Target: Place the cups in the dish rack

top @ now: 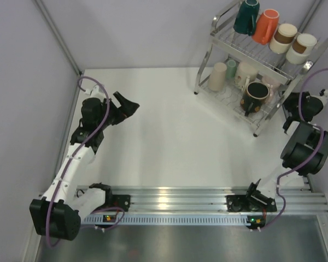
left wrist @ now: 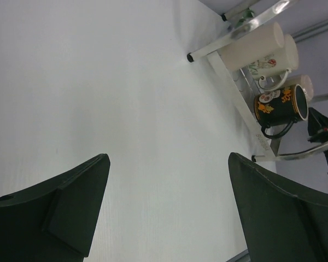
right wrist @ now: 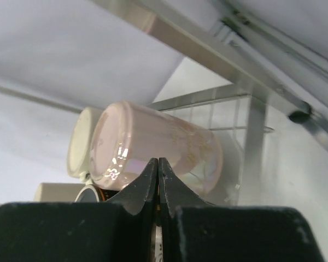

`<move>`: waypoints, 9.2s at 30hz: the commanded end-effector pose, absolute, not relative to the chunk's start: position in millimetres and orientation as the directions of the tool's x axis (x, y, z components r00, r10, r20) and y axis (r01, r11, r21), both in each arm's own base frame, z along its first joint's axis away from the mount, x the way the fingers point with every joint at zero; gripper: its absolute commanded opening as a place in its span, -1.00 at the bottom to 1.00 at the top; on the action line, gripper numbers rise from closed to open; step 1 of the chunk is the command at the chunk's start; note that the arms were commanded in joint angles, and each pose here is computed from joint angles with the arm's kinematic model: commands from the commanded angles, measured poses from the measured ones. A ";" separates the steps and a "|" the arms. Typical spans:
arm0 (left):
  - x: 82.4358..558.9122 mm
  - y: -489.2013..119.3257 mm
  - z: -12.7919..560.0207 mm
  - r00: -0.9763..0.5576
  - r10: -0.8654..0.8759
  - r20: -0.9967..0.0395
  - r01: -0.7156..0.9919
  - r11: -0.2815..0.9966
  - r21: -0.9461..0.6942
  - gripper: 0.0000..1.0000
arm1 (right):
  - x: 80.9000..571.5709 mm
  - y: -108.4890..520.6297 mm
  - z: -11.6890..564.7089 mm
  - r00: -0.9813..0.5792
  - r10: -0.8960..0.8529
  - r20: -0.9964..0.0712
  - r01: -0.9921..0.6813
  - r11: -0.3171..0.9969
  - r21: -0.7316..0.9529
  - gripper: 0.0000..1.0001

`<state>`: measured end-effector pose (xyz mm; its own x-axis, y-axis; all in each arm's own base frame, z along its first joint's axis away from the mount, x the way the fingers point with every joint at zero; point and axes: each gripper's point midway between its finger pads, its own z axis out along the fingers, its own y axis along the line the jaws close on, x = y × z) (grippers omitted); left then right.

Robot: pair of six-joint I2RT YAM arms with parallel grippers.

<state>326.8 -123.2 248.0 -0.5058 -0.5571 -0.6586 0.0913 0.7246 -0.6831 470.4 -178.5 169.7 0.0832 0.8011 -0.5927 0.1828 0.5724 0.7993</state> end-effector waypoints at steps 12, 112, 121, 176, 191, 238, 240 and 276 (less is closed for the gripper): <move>315.7 -18.6 232.0 -0.295 -0.686 -0.666 -0.531 0.697 -0.482 0.89 | 329.2 -211.7 210.1 0.176 0.670 -0.721 0.704 0.427 0.568 -0.92; 218.8 -222.6 430.7 -0.731 -0.588 -0.346 0.646 -0.436 -0.626 -1.00 | 246.5 335.6 397.1 -0.374 0.615 -0.694 -0.778 0.199 0.596 0.99; 211.7 -221.7 444.8 -0.724 -0.586 -0.363 0.665 -0.453 -0.594 -1.00 | 265.6 298.9 380.5 -0.276 0.680 -0.679 -0.659 0.381 0.649 0.99; 268.1 -262.0 299.4 -0.789 -0.592 -0.164 0.405 -0.301 -0.863 0.96 | 357.7 145.5 299.7 -0.041 0.189 -0.981 0.063 0.980 0.187 -1.00; 267.9 -244.2 288.6 -0.609 -0.490 -0.624 0.477 0.403 -0.781 0.96 | 452.1 87.3 254.5 -0.092 0.100 -0.991 0.285 0.956 0.070 -1.00; 262.6 -200.6 324.2 -0.435 -0.462 -0.773 0.464 0.620 -0.632 0.96 | 513.8 40.6 183.3 -0.230 0.039 -0.972 0.393 0.918 -0.057 0.06; 262.4 -201.4 324.4 -0.439 -0.461 -0.772 0.466 0.618 -0.634 0.96 | 513.4 40.5 183.4 -0.231 0.040 -0.972 0.393 0.918 -0.056 0.10; 272.8 -194.5 340.8 -0.400 -0.453 -0.796 0.440 0.667 -0.601 0.96 | 473.4 50.5 226.7 -0.241 0.032 -0.970 0.316 0.948 -0.047 0.62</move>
<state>267.0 -198.2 318.5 -0.4600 -0.4551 -0.7625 0.4158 0.6483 -0.6378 482.2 44.2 192.1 -0.3048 0.0019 -0.9524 0.3267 0.9395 -0.1027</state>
